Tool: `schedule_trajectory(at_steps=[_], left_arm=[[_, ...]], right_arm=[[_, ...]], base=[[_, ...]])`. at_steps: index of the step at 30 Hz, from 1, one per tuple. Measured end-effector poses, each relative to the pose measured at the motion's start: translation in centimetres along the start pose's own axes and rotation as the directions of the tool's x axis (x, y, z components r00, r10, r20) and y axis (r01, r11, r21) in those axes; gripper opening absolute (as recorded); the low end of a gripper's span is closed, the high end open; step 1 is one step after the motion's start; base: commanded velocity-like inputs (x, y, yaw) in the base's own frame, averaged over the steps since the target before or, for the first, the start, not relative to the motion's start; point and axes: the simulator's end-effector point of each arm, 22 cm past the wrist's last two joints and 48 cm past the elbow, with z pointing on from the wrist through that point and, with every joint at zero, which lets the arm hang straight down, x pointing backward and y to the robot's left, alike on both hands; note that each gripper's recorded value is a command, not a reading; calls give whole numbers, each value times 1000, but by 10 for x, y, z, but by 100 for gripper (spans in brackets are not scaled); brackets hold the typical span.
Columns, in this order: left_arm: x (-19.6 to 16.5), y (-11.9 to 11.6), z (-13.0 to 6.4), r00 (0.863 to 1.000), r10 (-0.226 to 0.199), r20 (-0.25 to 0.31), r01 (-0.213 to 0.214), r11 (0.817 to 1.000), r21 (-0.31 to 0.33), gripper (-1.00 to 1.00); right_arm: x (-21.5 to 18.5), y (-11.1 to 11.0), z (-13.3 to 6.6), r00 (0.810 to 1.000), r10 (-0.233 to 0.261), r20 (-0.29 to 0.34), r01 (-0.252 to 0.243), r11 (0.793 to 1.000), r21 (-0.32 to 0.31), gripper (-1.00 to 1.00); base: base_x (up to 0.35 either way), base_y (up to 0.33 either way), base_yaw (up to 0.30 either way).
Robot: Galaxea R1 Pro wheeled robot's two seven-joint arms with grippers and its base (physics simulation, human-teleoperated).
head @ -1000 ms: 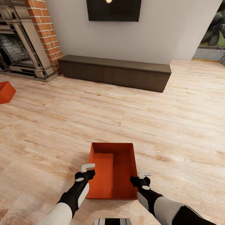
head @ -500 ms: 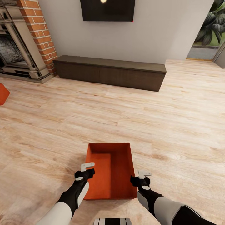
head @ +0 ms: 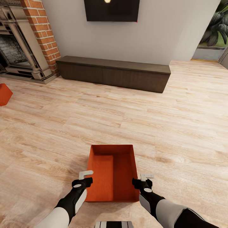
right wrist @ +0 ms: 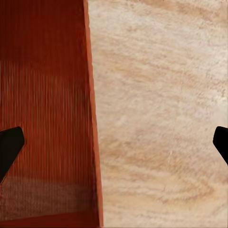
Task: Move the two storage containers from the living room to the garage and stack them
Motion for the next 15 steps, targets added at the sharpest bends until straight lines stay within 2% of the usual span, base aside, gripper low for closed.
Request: schedule_trajectory(at_steps=[5,15], left_arm=[[-1,-1,0,1000,1,3,-1,1000,0,100],[-7,-3,-1,1000,3,19,-3,1000,4,100]], right_arm=[[0,0,0,1000,0,0,0,1000,0,100],[0,0,0,1000,2,1,-2,1000,0,100]], base=[[0,0,101],[0,0,5]])
